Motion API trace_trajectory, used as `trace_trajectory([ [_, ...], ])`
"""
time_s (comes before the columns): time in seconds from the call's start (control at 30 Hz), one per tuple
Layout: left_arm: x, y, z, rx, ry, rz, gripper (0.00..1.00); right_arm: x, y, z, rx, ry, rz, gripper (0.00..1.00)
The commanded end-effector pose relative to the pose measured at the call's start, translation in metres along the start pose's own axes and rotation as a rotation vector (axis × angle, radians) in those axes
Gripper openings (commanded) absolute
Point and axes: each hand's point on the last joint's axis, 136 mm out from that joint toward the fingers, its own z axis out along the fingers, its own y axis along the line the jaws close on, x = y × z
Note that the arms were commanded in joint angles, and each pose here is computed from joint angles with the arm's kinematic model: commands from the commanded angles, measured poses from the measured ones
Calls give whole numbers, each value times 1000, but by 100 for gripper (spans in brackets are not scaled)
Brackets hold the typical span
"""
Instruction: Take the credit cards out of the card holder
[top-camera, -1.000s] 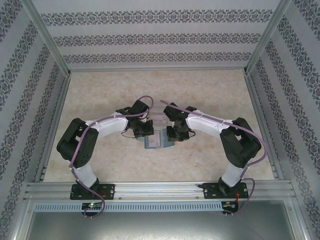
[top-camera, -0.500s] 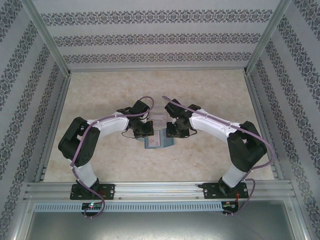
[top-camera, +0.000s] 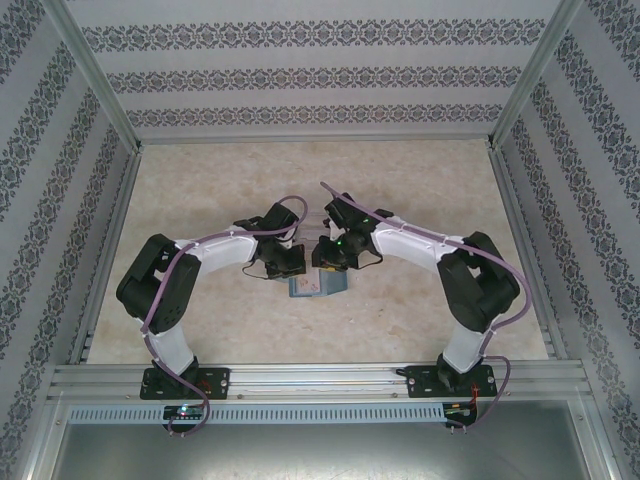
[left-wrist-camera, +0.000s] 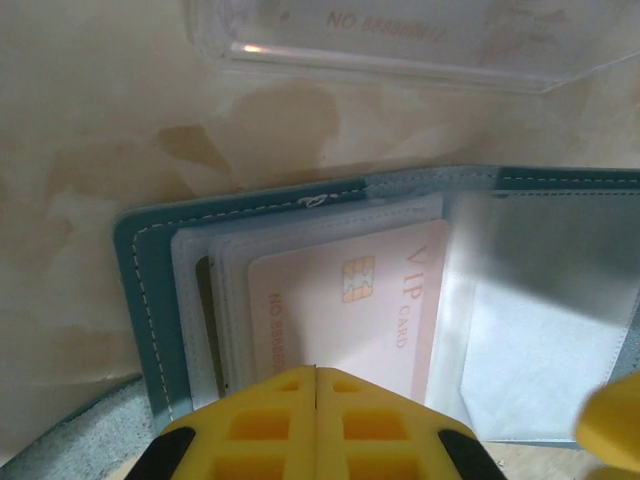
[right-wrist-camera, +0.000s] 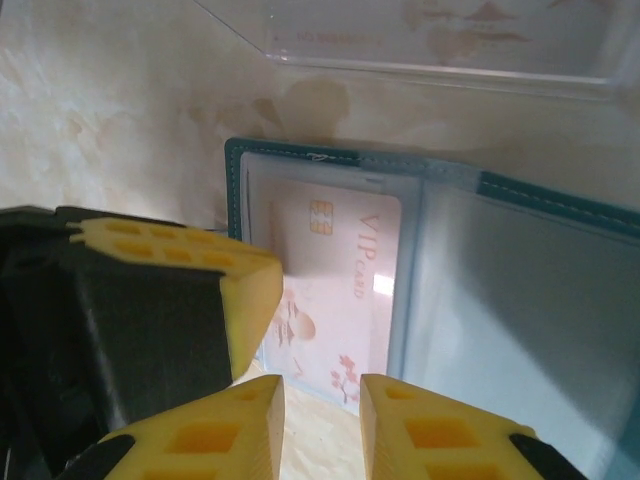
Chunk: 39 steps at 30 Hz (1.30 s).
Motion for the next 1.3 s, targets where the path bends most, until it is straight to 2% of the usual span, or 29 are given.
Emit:
trace_trajectory([
  [0.0,9,5,2,-31,17,-1,2,-5,6,9,-60,17,19,25],
  [0.77,9,6,1,-40,22,-3,2,0,-23,42,-7,70,56,23],
  [1.27,9,5,-1,-37,19,0,2,2,-41,34,102,45,44,23],
])
